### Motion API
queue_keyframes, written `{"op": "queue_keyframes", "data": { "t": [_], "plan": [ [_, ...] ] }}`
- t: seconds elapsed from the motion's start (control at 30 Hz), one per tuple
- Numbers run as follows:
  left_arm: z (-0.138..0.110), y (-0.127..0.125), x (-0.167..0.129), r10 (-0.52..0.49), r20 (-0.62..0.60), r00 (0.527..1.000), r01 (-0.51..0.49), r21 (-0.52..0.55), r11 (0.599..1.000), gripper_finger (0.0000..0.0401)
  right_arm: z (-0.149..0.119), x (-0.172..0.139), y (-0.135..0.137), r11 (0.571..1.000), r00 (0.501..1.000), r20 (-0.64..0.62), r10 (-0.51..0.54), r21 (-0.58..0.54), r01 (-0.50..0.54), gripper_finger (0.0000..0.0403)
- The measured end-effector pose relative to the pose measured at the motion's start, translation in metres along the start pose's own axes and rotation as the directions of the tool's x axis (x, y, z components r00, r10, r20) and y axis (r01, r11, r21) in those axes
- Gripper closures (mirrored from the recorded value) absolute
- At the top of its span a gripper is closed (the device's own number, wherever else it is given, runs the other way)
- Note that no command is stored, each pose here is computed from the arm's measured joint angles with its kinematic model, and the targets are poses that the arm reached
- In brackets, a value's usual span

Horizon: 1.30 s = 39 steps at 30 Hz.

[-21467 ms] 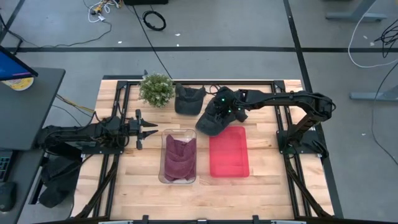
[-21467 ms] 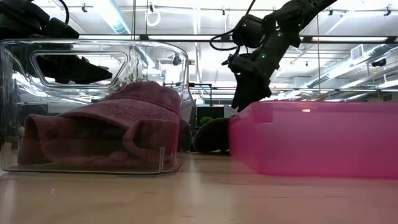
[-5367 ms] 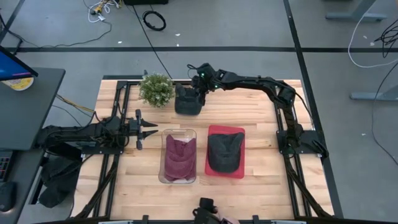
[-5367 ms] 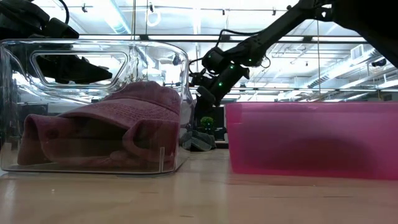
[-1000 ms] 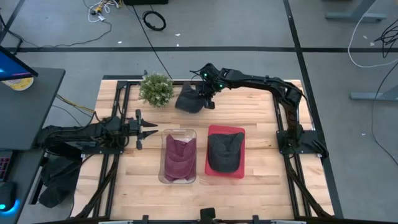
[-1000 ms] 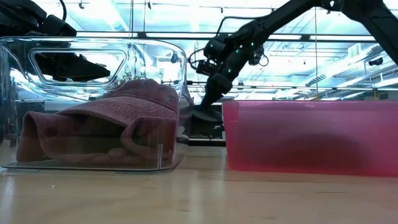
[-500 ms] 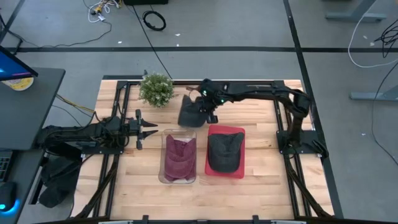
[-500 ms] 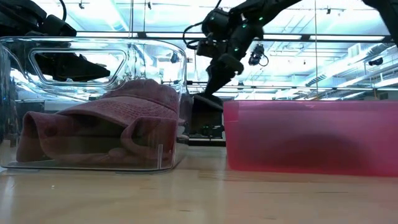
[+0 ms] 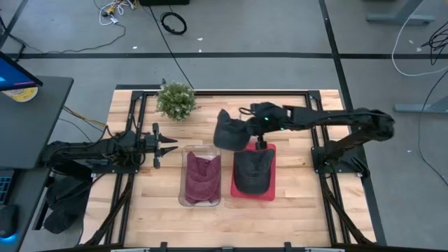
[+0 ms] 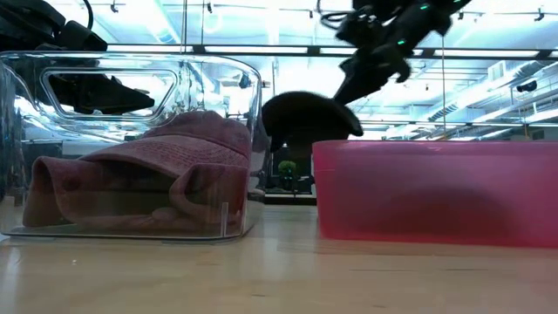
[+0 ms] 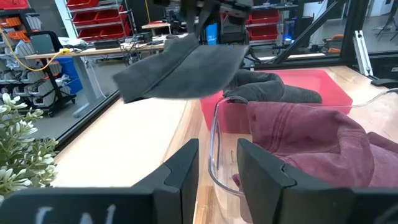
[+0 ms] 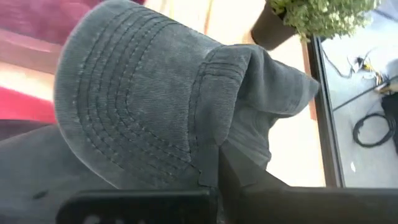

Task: Pick & Place hat
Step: Put the black cap into the red bin

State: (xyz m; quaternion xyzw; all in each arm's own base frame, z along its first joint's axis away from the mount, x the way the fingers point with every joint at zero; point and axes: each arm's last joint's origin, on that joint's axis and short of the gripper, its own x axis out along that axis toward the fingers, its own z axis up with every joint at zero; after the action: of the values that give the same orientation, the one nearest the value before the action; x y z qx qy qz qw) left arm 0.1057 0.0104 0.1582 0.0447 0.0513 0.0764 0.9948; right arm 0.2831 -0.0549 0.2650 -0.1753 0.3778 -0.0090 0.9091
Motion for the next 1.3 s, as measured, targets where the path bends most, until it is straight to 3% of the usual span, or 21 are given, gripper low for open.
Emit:
{"op": "queue_keyframes", "data": {
  "t": [0.23, 0.7, 1.0, 1.3],
  "plan": [
    [0.000, 0.000, 0.000, 0.000, 0.000, 1.000, 0.000, 0.000, 1.000, 0.0286, -0.007, -0.019, 0.023, 0.999, 0.998, 0.056, 0.029, -0.036, -0.027, 0.0403],
    [0.000, 0.000, 0.000, 0.000, 0.000, 1.000, 0.000, 0.000, 1.000, 0.0286, 0.006, -0.026, 0.066, 0.973, 0.998, 0.055, 0.041, -0.228, -0.027, 0.0403],
    [0.000, 0.000, 0.000, 0.000, 0.000, 1.000, 0.000, 0.000, 1.000, 0.0286, 0.009, -0.028, 0.077, 0.953, 0.995, 0.067, 0.072, -0.300, -0.049, 0.0403],
    [0.000, 0.000, 0.000, 0.000, 0.000, 1.000, 0.000, 0.000, 1.000, 0.0286, 0.010, -0.030, 0.085, 0.949, 0.990, 0.071, 0.119, -0.300, -0.093, 0.0403]
  ]
}}
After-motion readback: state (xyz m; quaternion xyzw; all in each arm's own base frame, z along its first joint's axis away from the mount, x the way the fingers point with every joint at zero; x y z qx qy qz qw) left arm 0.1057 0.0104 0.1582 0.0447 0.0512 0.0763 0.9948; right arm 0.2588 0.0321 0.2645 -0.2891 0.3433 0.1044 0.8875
